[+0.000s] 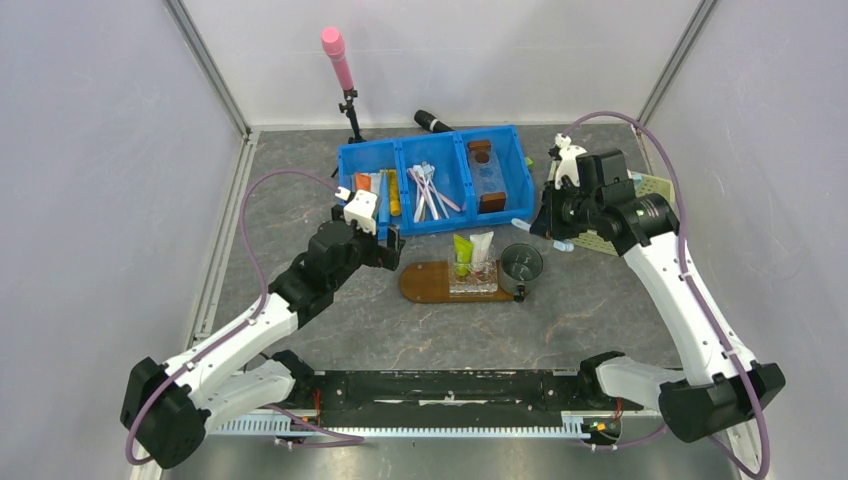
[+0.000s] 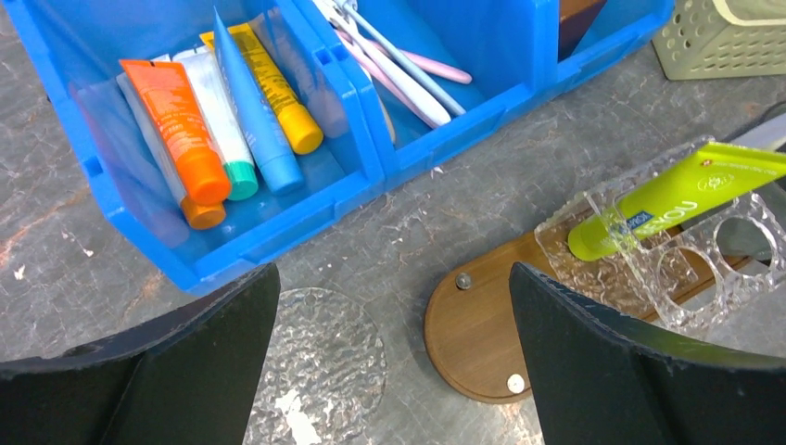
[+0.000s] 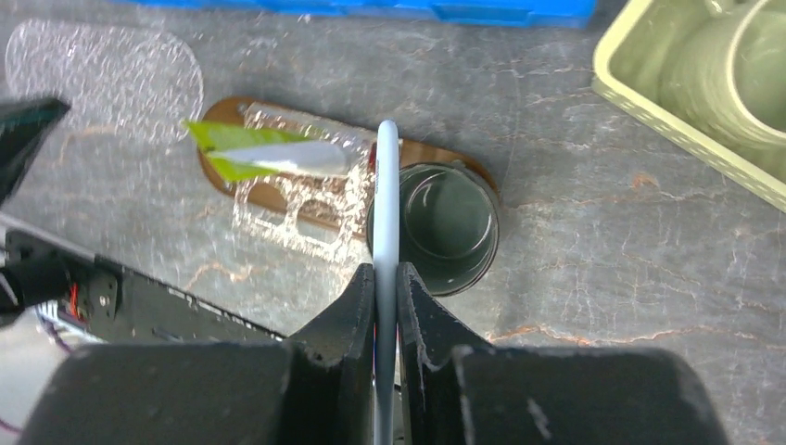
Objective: Prepare toiletry sets of a toothbrush and toothpaste on the tray
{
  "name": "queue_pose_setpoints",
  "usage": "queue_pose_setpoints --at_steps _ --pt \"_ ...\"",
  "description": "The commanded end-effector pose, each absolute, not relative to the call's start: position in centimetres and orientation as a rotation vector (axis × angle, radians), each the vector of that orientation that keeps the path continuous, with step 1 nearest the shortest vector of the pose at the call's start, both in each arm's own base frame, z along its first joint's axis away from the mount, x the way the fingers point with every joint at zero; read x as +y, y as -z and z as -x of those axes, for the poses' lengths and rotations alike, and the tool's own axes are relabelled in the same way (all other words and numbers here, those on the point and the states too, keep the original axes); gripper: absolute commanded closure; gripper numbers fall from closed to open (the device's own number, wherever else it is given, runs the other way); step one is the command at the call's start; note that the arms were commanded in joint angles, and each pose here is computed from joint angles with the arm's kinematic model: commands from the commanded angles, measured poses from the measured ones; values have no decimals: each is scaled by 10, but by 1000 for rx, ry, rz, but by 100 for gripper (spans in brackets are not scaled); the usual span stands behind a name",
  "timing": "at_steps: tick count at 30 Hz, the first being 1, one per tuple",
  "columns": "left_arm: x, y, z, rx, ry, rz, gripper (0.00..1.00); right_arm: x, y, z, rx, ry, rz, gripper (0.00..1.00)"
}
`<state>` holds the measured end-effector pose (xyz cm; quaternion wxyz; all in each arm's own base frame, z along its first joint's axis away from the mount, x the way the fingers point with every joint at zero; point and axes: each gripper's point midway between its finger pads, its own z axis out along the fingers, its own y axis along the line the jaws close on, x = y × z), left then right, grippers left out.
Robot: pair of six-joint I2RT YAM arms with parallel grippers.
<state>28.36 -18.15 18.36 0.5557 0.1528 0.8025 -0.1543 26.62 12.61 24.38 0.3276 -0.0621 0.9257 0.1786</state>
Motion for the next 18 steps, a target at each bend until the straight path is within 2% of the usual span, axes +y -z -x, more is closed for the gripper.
queue_pose_setpoints --at_steps 1,18 --pt "-187 -229 -307 1752 338 -344 0 139 -250 -241 2374 -540 422 100" --pt "-184 -222 -329 1743 249 -307 0 165 -209 -197 2445 -521 663 100"
